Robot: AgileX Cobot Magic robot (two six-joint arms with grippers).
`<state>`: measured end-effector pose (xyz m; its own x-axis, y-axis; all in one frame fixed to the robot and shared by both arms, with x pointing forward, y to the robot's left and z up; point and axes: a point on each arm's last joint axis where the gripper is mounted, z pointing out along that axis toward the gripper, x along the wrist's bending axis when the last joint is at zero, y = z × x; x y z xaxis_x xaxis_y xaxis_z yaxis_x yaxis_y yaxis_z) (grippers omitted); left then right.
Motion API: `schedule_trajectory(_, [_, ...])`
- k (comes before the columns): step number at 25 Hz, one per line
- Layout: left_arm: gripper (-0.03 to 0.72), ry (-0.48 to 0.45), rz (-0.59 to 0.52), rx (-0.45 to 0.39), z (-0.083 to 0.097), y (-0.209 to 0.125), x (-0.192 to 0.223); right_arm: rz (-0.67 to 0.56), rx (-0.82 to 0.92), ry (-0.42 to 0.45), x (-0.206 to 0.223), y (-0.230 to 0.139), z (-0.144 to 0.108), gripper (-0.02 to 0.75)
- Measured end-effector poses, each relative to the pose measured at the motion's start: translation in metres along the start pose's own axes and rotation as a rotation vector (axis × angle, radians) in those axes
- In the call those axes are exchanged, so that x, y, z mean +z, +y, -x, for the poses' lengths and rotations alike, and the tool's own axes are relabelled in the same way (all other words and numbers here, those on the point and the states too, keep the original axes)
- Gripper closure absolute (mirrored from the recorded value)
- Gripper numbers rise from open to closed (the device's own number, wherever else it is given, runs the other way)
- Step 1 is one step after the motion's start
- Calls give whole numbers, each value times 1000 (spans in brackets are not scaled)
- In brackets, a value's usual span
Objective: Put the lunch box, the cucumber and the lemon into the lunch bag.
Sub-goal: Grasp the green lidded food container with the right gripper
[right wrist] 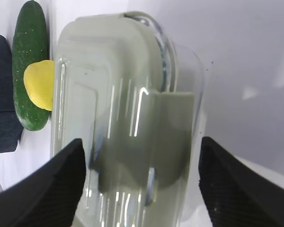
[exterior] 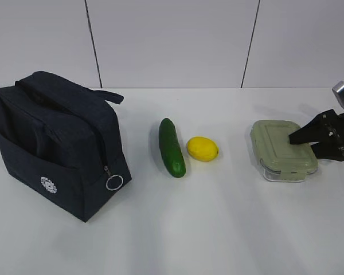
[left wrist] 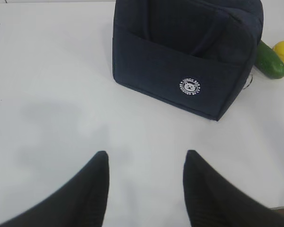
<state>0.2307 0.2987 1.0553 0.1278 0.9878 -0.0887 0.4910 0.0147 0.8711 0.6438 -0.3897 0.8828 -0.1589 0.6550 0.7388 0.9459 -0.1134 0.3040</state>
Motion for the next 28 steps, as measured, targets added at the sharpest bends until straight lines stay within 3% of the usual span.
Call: schedule_trajectory(28, [319,0,0,0,0,0,0,-24,13,-1,6,0,-4,173])
